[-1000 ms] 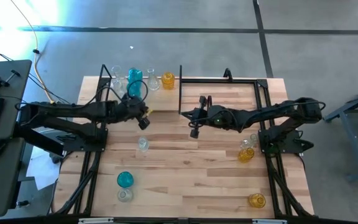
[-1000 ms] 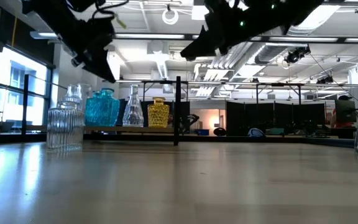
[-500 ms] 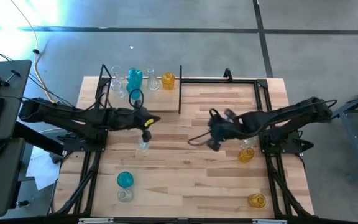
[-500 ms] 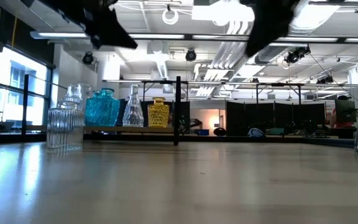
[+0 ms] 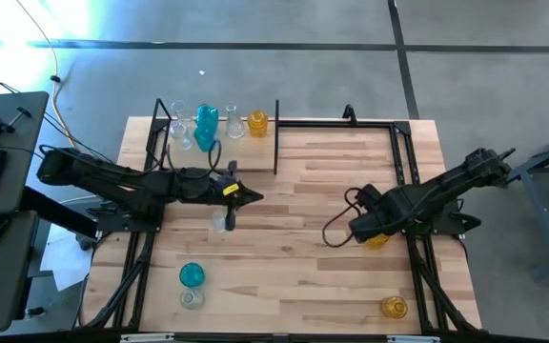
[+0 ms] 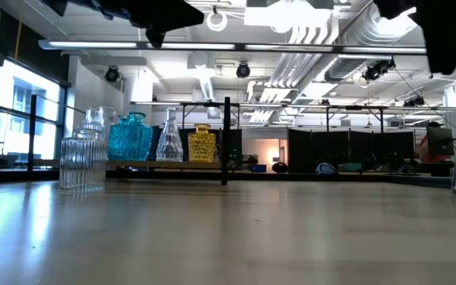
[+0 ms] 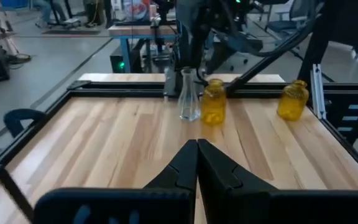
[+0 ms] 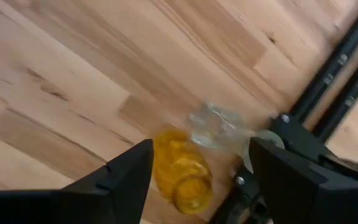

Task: Sort vases onto shelf
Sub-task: Put the transparent vase on the shelf aligned with the other transparent vase

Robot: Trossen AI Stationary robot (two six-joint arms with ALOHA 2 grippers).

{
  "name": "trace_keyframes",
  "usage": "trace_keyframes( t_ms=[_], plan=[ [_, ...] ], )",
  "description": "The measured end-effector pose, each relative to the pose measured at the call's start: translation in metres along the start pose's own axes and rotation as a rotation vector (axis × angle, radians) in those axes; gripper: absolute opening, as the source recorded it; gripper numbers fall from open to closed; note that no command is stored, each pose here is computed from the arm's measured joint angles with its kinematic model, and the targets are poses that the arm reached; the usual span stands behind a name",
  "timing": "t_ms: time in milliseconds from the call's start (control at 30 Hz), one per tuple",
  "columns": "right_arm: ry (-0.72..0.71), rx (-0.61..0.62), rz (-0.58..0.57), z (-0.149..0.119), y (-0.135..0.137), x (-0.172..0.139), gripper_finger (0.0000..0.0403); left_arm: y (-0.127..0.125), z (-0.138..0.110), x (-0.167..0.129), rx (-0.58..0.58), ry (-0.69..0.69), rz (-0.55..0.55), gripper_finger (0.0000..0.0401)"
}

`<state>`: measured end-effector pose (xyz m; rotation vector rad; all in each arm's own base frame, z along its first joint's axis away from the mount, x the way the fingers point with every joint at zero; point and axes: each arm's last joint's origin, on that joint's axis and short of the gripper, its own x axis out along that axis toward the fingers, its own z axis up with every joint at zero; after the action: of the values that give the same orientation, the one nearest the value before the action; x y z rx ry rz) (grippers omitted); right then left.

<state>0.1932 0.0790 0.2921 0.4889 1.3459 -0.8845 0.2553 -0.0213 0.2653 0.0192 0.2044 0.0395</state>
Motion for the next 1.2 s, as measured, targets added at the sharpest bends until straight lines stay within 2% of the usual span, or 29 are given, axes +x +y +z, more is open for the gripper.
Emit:
trace_keyframes(
  t_ms=[233, 467, 633, 833, 900, 1000, 1200],
  plan=[
    [0.03, 0.073, -0.031, -0.016, -0.019, 0.013, 0.0255, -0.002, -0.006, 0.01, -0.005, 0.013, -0.008, 0.0],
    [0.028, 0.165, -0.016, -0.031, -0.048, 0.033, 0.0255, -0.008, -0.007, 0.021, -0.03, -0.049, -0.092, 0.0],
    [0.009, 0.18, 0.037, -0.035, -0.051, 0.049, 0.0254, -0.01, -0.008, 0.028, -0.025, -0.089, -0.097, 0.0],
    [-0.014, 0.176, 0.003, -0.038, -0.052, 0.065, 0.0252, -0.009, -0.007, 0.028, -0.018, -0.113, -0.091, 0.0],
    [-0.037, 0.179, 0.008, -0.037, -0.052, 0.066, 0.0243, -0.008, -0.007, 0.028, -0.014, -0.118, -0.088, 0.0],
    [-0.087, 0.188, 0.013, -0.036, -0.051, 0.066, 0.0219, -0.007, -0.018, 0.022, -0.028, -0.196, -0.088, 0.0],
    [-0.134, 0.177, 0.031, -0.034, -0.049, 0.066, 0.0146, 0.002, -0.048, -0.001, -0.104, -0.331, -0.082, 0.0]
  ],
)
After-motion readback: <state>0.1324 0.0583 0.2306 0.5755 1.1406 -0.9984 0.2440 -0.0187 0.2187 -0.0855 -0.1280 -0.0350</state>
